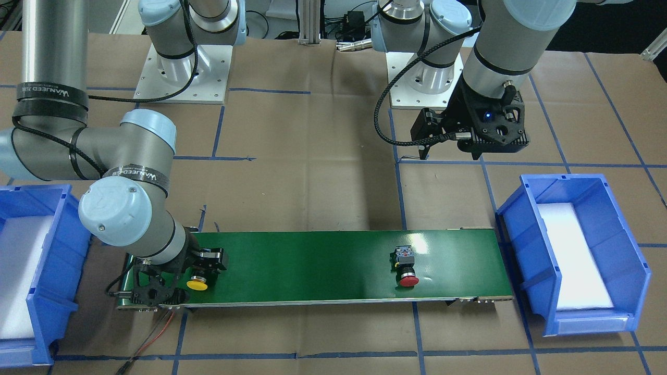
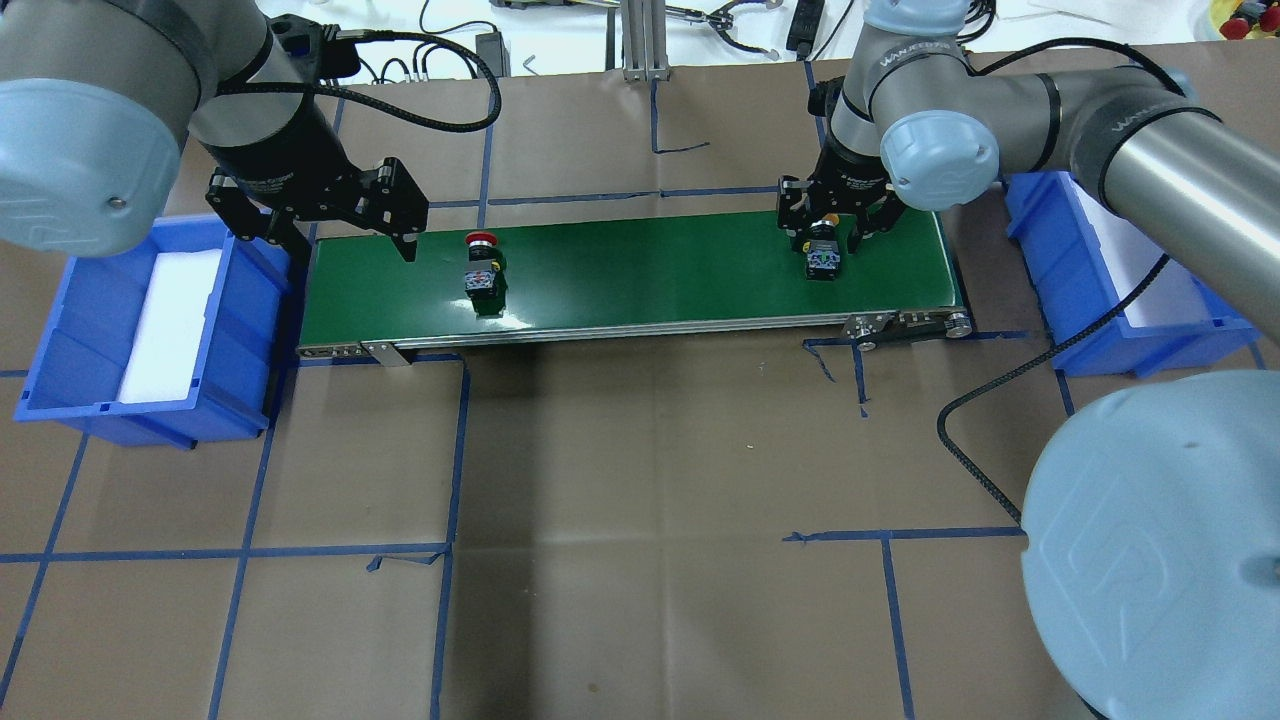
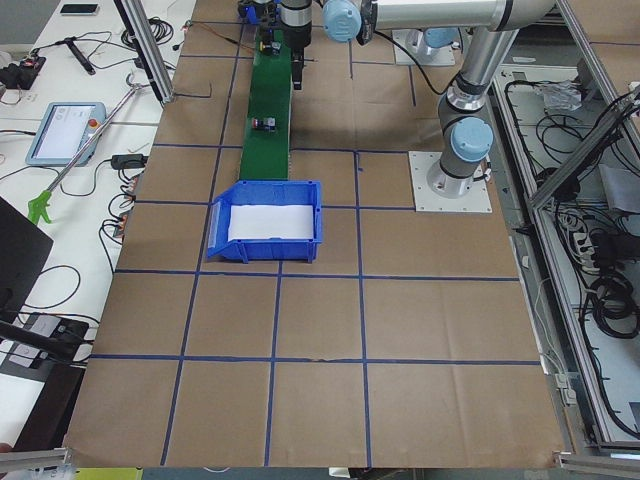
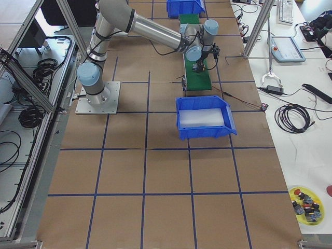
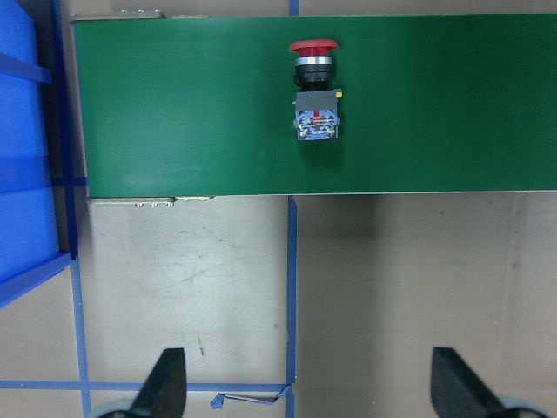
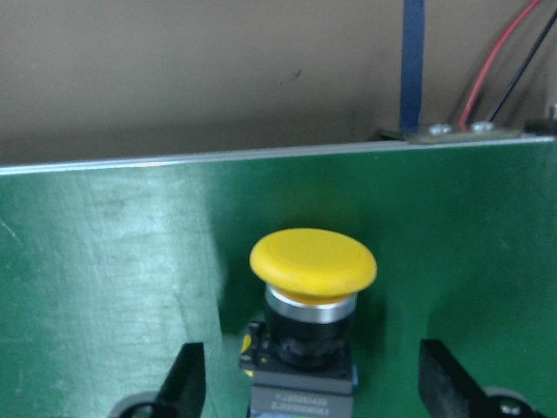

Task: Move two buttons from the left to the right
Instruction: 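Grasp and lift the yellow button with the right gripper while the left gripper withdraws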

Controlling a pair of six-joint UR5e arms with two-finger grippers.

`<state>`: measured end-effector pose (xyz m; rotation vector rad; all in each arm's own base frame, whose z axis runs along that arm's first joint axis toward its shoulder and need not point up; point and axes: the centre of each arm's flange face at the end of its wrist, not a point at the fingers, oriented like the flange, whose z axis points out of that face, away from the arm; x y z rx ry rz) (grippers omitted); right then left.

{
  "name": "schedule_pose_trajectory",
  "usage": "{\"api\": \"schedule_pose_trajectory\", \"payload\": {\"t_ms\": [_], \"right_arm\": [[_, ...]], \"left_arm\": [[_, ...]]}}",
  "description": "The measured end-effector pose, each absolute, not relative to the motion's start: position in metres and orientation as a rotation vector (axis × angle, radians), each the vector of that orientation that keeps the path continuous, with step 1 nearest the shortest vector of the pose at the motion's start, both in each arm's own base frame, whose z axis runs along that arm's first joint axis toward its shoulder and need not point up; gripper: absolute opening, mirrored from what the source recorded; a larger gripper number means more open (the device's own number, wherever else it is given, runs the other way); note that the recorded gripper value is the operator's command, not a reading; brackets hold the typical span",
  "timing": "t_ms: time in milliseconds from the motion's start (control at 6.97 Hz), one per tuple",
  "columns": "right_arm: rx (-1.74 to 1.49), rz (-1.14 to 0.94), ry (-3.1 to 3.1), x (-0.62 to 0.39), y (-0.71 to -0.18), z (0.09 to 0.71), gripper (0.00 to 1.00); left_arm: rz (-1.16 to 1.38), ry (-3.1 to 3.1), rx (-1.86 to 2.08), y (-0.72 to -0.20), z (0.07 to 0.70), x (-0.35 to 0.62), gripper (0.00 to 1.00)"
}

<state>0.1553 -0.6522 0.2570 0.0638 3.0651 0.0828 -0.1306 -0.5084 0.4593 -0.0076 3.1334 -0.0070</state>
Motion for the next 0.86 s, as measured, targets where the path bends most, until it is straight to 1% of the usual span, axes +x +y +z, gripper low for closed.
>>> {"api": "schedule_pose_trajectory", "payload": {"t_ms": [430, 717, 860], "right_arm": [[0.026, 0.086, 3.079, 0.151, -0.651, 0.263, 0.02], [0.054, 0.118, 3.102, 0.126, -0.65, 0.309, 0.02], [0.048, 0.142, 3.116, 0.092, -0.647, 0.339, 0.02]], "left_arm": [[-0.006, 3.135, -0.009, -0.508, 0.459, -0.13, 1.0], [-0.006, 3.136, -0.007, -0.508, 0.459, -0.131, 1.0], [-0.006, 3.136, -0.007, -0.508, 0.459, -0.131, 1.0]]}}
